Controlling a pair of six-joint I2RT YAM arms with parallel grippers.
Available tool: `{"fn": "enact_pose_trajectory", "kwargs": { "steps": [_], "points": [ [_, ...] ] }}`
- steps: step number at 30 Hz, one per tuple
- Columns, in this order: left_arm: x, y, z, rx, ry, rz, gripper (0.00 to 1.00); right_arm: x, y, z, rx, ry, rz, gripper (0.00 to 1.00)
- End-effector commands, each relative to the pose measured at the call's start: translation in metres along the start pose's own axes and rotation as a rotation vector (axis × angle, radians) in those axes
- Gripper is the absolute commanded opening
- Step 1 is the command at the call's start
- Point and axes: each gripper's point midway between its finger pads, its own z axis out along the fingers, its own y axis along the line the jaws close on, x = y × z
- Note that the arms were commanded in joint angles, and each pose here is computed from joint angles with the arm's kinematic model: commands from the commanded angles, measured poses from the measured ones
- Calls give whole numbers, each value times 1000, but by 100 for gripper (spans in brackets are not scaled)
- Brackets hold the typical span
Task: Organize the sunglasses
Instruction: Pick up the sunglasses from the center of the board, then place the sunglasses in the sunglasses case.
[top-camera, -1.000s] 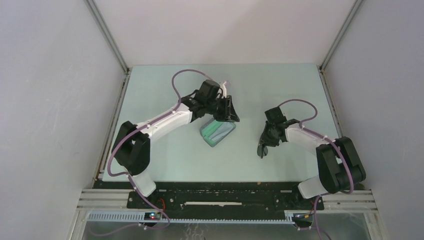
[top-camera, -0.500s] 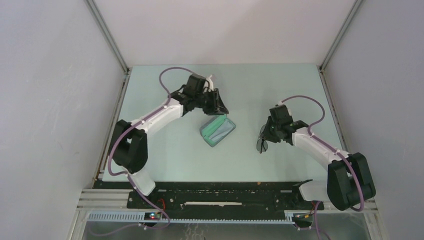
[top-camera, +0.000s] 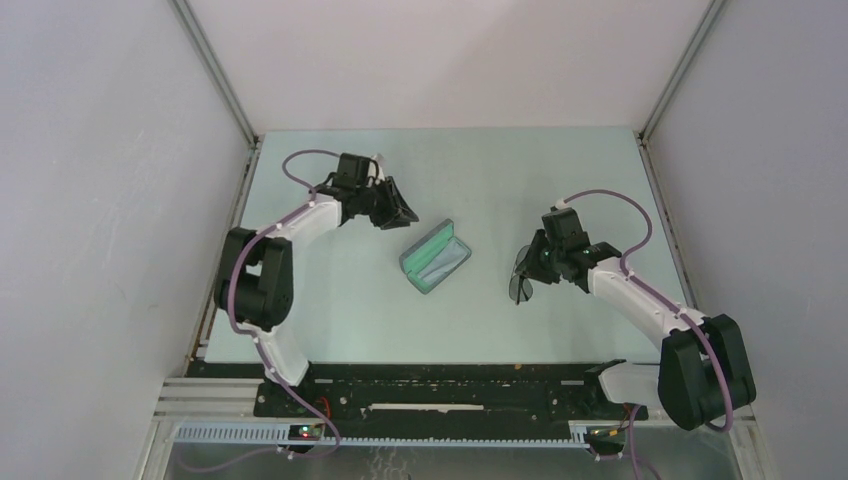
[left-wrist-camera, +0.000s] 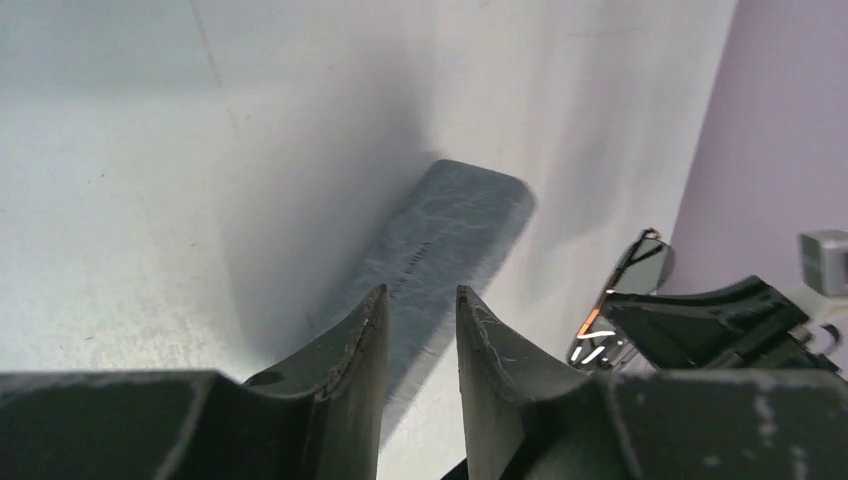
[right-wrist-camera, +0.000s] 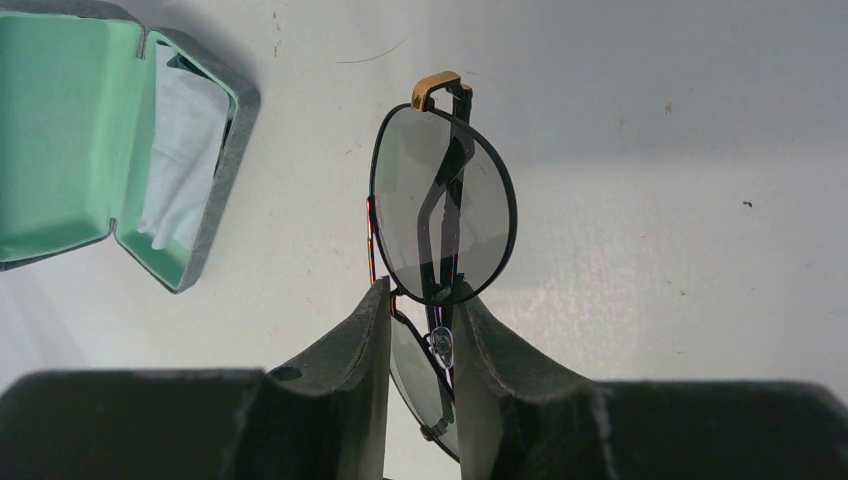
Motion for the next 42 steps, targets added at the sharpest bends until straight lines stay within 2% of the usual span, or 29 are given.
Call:
{"fn": "enact_pose_trajectory", "kwargs": {
  "steps": [1,9,23,30,42],
  "points": [
    [27,30,18,-70,62,-56,35,-12,18,-9,-63,-38,14,27],
    [68,35,20,-131,100,-57,35,-12,33,-20,-149,-21,43,28],
    [117,-2,16,-33,156,-57,35,-13,53,-36,-266,11,124,28],
    [112,0,8,-49,122,-50,33,-8,81,-24,-331,36,139,28],
    [89,8,-31,-43,-1,-61,35,4,132,16,-318,102,13,29]
  ]
}}
